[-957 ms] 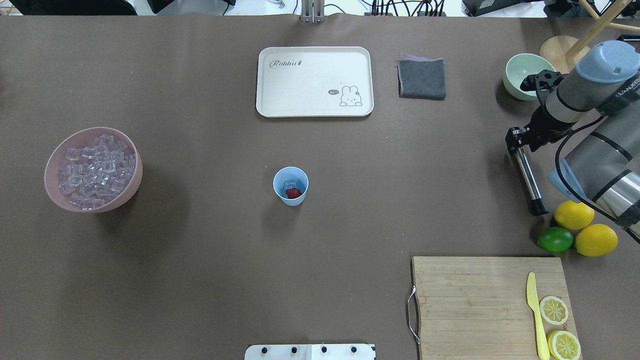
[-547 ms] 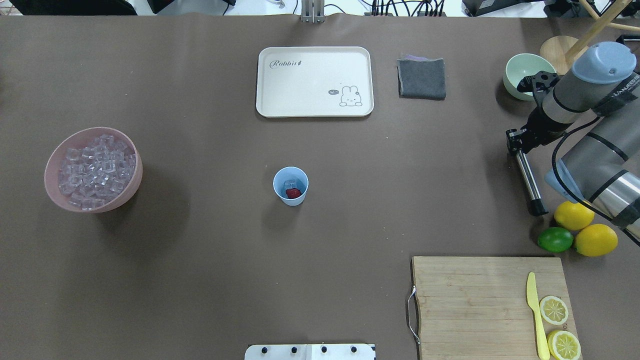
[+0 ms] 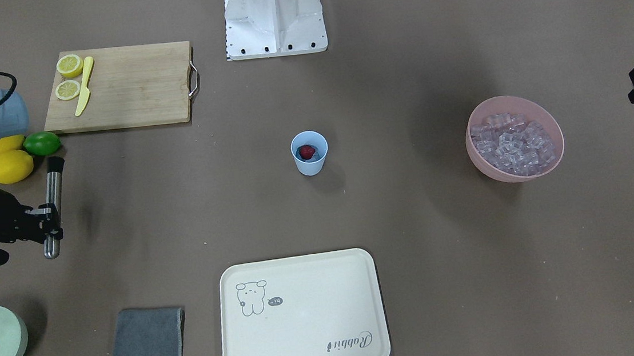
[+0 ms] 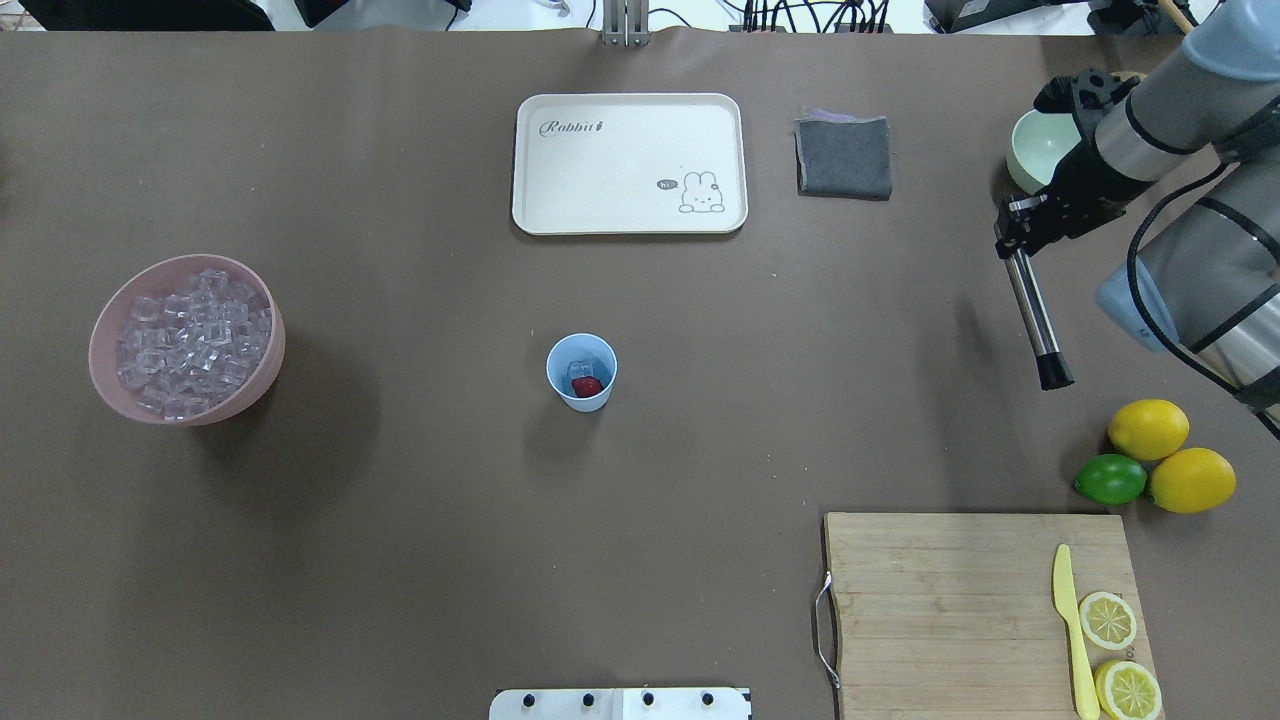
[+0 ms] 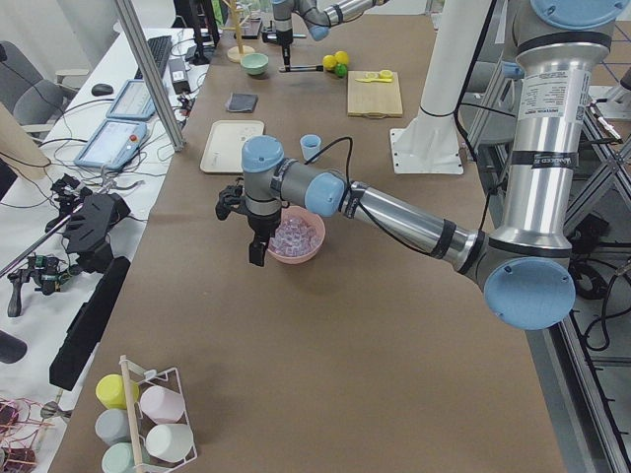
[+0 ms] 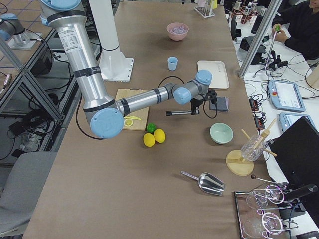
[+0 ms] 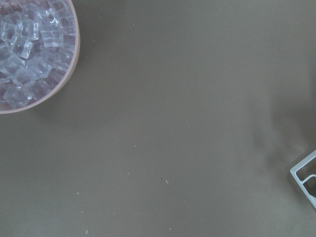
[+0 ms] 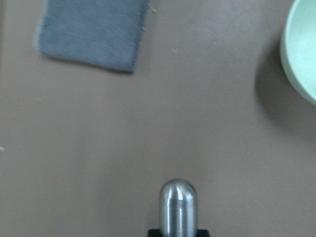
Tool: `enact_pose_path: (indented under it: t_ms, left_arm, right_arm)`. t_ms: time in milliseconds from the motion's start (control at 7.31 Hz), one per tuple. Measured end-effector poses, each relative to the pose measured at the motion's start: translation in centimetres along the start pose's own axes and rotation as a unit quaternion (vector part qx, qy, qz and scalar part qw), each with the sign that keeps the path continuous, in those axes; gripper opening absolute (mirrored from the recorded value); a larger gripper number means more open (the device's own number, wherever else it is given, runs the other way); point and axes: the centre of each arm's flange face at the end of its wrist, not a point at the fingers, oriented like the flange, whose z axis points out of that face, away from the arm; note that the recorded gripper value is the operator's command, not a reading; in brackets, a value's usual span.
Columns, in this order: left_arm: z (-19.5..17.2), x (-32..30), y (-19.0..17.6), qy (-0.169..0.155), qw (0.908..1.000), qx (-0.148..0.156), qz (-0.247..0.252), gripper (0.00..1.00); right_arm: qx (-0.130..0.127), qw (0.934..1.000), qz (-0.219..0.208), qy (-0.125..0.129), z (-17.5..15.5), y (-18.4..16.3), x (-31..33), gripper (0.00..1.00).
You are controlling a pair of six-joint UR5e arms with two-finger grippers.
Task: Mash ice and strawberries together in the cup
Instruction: 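Carry the muddler upright and lower its tip into the cup, then pound the muddler up and down inside the cup with the right gripper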
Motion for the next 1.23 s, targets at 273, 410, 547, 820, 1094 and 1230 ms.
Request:
enact_pose_path:
  t_ms: [273, 410, 547, 820, 1094, 1230]
  left_arm:
    - [0.1, 0.1, -0.1, 0.003, 1.0, -0.001, 0.0, 0.98]
    - [0.3, 0.1, -0.1, 0.005, 1.0, -0.003, -0.001, 0.98]
    - [0.4, 0.2, -0.3, 0.005, 1.0, -0.004, 0.0, 0.98]
    - [0.6, 0.3, -0.6, 0.006, 1.0, -0.005, 0.001, 0.98]
    - [0.5, 0.5, -0.9, 0.007, 1.0, -0.004, 0.002, 0.98]
    - [0.5, 0.5, -1.0, 0.007, 1.0, -0.004, 0.002, 0.98]
  right_arm:
    - [0.078, 0.9963, -0.022, -0.029, -7.3, 2.3, -9.8, 0.0]
    - [0.127, 0.9906, -0.026, -0.043, -9.0, 4.1, -15.7, 0.0]
    - [0.184, 0.9812, -0.02, -0.053, -9.1, 5.8, -22.2, 0.0]
    - [0.308, 0.9482, -0.027, -0.073, -6.9, 11.2, -34.6, 0.0]
    - [0.392, 0.9158, -0.021, -0.086, -4.7, 15.0, -41.5, 0.0]
    - [0.427, 0.8993, -0.014, -0.093, -3.0, 16.3, -43.1, 0.0]
